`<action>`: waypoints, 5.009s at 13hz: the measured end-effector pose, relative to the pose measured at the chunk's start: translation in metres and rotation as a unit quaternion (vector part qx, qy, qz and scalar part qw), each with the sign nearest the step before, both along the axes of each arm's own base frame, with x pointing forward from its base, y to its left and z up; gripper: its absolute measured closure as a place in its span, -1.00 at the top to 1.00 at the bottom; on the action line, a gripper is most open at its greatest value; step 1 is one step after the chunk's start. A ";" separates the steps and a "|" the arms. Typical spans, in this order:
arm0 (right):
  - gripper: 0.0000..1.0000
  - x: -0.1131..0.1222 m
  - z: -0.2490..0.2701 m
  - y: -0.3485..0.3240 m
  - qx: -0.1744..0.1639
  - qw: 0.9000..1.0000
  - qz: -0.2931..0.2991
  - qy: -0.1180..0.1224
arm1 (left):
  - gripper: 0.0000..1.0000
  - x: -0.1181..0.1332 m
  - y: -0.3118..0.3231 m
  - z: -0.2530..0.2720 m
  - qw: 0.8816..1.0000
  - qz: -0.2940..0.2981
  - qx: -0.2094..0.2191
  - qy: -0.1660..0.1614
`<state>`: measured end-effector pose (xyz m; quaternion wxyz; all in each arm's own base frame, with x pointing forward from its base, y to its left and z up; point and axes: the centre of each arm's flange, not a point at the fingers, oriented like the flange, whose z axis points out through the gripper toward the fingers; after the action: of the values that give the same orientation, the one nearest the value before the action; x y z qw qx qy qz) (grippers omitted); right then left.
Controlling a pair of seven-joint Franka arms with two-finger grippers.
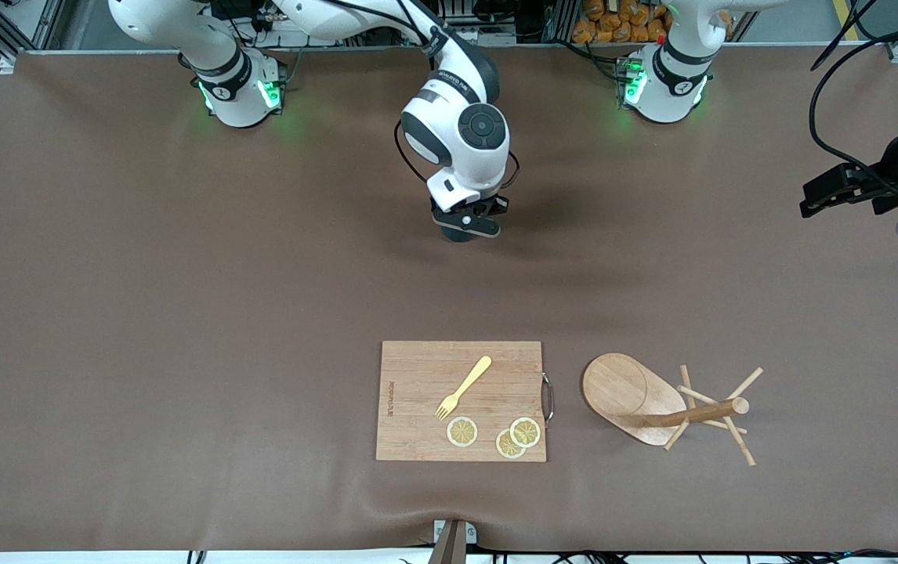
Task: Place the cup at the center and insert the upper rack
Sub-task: 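Lower the teal mug onto the table and open the right gripper, then withdraw the right gripper from the mug back to its side, then move the left gripper over the teal mug at the center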
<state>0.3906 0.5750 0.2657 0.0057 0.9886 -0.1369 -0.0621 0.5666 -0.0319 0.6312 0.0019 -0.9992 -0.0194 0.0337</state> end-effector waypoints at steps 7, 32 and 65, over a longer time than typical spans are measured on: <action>0.27 0.001 -0.003 0.002 0.005 1.000 0.000 -0.005 | 1.00 0.000 0.000 0.000 1.000 0.000 0.000 0.000; 1.00 0.180 0.318 -0.536 0.068 0.994 0.083 -0.037 | 1.00 -0.002 -0.008 -0.001 1.000 -0.008 0.000 0.005; 1.00 0.177 0.320 -0.584 0.004 0.994 0.103 -0.046 | 1.00 -0.015 -0.234 0.000 0.984 -0.064 -0.150 -0.072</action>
<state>0.5675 -0.0091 0.5859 0.0022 0.9993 -0.0345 -0.0157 0.5519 -0.2655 0.6313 -0.1473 -0.9872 0.0499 -0.0360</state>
